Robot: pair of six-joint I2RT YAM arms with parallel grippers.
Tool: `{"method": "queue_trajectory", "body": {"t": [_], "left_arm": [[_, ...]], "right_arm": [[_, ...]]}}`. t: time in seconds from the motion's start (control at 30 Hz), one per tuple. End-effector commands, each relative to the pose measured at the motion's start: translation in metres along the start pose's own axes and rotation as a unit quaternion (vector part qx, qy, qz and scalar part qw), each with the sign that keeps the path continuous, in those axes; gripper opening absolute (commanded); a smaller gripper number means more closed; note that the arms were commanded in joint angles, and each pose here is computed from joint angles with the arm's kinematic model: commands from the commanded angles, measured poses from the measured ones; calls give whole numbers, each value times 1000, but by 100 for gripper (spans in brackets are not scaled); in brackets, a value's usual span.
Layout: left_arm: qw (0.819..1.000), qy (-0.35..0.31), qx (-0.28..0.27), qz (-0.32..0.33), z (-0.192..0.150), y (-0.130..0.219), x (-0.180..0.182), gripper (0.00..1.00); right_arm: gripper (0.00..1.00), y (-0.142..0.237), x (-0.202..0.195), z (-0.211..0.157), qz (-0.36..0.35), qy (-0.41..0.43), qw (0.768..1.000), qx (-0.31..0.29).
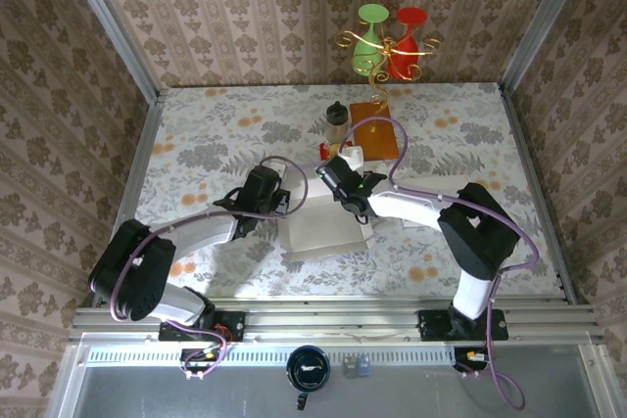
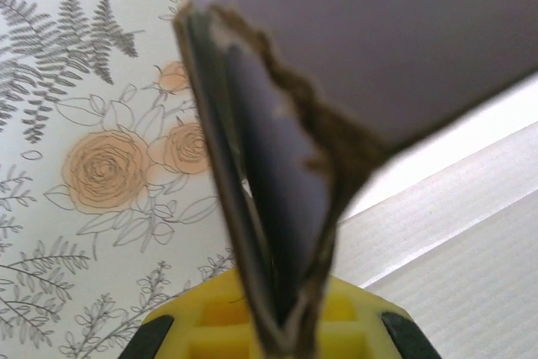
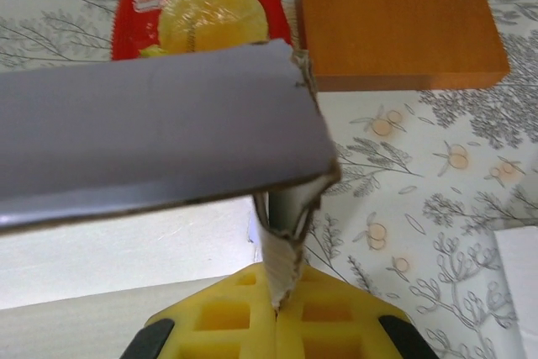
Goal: Fold the paper box
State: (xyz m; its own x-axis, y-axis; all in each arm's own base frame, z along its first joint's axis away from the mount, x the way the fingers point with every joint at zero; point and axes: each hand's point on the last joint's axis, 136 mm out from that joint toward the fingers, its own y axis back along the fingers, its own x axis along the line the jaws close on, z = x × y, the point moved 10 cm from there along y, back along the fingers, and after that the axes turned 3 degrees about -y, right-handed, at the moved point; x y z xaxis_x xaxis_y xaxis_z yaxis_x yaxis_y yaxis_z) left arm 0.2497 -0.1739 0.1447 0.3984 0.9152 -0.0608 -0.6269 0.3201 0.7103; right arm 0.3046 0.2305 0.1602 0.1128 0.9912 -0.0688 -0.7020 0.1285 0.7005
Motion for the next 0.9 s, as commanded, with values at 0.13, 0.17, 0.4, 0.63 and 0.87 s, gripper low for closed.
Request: {"method": "queue_trajectory", "body": {"t": [0.13,0.17,0.4,0.63,0.87], "left_arm": [[996,47,79,-19,10,2,-3,0],[995,54,87,-21,13,2,-4,0],[983,85,160,-29,27,0,-8,0],[971,102,215,-40,33,-10,-14,0],[969,94,225,-50,33,-17,-16,0]], "right_arm": [[0,8,-14,-5,-116,-20,991,59],[0,10,-14,-4,-116,-22,991,67],[0,14,-12,-5,-126,-15,984,122],[0,10,-9,-7,-138,4,977,160],[0,0,-12,-6,-62,-17,985,161]]}}
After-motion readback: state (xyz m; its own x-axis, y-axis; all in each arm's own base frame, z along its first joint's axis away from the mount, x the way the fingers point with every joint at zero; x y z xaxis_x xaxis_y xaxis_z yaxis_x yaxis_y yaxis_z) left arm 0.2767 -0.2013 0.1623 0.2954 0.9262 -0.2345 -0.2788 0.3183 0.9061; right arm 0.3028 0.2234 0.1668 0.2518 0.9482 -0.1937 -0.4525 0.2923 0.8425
